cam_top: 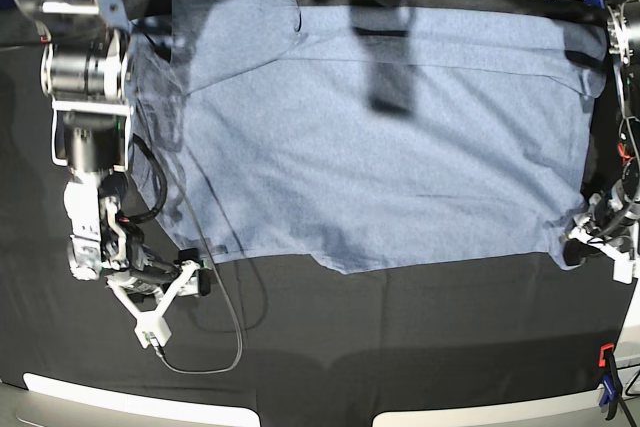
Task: Layout the t-shirt on the table in an organized manner, then fold the t-shirt properly
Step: 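Lift the hem with both grippers and fold it over toward the collar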
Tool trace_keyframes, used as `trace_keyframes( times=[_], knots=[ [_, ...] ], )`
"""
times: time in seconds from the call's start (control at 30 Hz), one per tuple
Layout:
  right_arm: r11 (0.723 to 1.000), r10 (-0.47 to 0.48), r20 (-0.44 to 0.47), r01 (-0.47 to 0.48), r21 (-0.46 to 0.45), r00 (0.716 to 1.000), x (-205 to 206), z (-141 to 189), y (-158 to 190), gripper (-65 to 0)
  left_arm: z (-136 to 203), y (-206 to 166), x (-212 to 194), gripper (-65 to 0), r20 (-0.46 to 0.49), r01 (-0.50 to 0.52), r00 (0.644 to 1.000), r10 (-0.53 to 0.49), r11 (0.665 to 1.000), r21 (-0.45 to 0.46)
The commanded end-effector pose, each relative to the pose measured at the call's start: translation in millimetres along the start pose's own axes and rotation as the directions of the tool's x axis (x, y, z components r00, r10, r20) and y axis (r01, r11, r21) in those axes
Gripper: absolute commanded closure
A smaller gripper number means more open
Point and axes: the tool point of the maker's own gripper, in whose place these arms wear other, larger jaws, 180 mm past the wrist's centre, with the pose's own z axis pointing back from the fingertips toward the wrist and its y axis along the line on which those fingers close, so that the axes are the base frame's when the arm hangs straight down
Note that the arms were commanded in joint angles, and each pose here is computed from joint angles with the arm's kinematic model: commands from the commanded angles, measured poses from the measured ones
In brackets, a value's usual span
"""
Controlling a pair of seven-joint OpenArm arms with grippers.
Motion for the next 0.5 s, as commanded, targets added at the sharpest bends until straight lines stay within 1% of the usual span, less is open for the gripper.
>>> trace_keyframes(
  times=[0.0, 0.07, 0.2, 0.3, 0.47],
  knots=[
    [1.0, 0.014, 0.04, -0.013, -0.026, 0.999, 22.9, 3.6, -11.5, -37.3, 2.0, 0.1, 32.1, 0.0, 0.077, 0.01, 0.997, -0.01, 1.0, -0.006],
    [1.0, 0.007, 0.006, -0.006, -0.03, 1.0, 14.5, -2.9, -14.7, -37.3, 2.1, 0.4, 32.3, 0.0, 0.078, 0.009, 0.997, -0.009, 1.0, -0.006],
    [0.999, -0.026, -0.026, 0.025, -0.028, 0.999, 6.3, -7.6, -15.0, -37.2, 2.1, 0.4, 32.3, 0.0, 0.077, 0.009, 0.997, -0.009, 1.0, -0.006],
    [0.998, -0.006, -0.073, 0.002, -0.064, 0.997, -6.3, -9.5, -18.2, -37.2, 2.1, 0.4, 32.2, 0.0, 0.077, 0.01, 0.997, -0.01, 1.0, -0.005],
    [0.999, -0.016, -0.145, 0.01, -0.043, 0.989, -31.9, -14.8, -5.5, -37.1, 2.2, 0.4, 32.0, 0.0, 0.077, 0.01, 0.997, -0.009, 1.0, -0.005]
  ],
)
